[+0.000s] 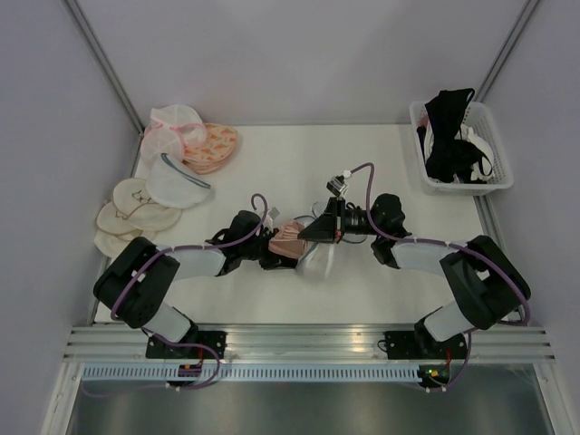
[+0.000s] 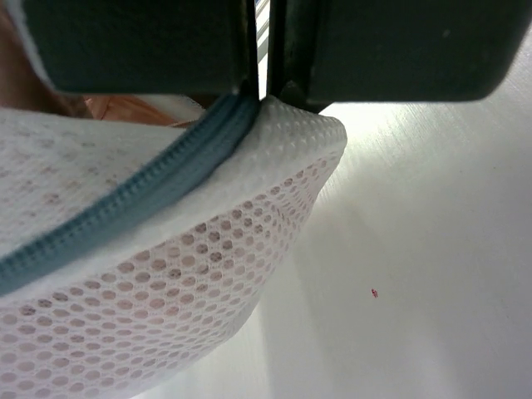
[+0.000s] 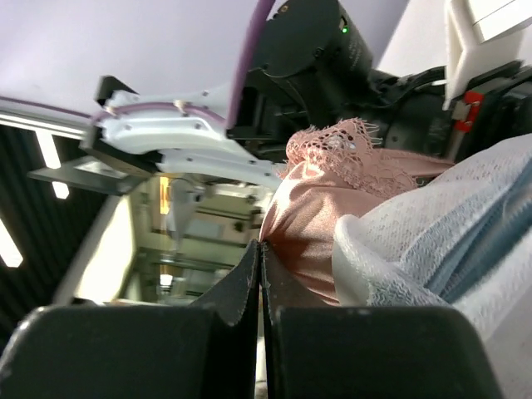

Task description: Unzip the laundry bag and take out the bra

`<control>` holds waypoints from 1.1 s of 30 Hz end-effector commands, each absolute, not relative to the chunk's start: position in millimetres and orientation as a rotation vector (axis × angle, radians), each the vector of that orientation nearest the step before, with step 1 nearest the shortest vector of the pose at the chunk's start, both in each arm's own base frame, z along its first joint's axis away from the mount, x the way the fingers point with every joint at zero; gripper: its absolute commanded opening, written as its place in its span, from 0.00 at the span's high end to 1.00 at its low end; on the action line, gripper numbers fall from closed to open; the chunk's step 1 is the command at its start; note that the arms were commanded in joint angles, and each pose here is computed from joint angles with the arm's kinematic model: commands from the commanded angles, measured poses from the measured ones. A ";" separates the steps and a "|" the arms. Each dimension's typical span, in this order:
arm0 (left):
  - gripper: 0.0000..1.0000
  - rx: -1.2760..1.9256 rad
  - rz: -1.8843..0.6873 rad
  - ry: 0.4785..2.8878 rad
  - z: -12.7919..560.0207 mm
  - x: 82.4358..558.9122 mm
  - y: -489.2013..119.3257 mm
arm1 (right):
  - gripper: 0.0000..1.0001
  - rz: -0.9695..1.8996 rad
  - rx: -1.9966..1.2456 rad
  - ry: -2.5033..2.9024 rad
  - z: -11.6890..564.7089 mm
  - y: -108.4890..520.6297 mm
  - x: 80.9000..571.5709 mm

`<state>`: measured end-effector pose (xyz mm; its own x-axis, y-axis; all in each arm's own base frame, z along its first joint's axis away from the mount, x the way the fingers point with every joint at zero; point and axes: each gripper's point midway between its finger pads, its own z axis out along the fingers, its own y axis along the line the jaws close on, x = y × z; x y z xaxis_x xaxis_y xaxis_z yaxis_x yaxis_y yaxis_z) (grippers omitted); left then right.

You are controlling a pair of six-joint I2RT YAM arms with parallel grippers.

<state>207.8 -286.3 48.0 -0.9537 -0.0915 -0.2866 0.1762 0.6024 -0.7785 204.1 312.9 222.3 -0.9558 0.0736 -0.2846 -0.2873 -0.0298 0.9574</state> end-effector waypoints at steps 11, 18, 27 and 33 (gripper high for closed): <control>0.98 0.071 -1.304 2.503 57.2 217.0 -291.0 | 1.00 2.189 -0.732 1.279 360.4 282.8 150.2; 0.98 0.092 -1.330 2.499 61.5 220.9 -297.3 | 1.00 2.171 -0.818 1.115 414.5 275.0 138.3; 0.98 0.097 -1.331 2.513 56.3 218.0 -296.4 | 1.00 2.157 -0.861 0.990 458.4 271.3 138.9; 0.98 0.104 -1.329 2.519 54.7 216.5 -295.7 | 0.99 2.080 -0.864 1.022 471.7 263.4 150.5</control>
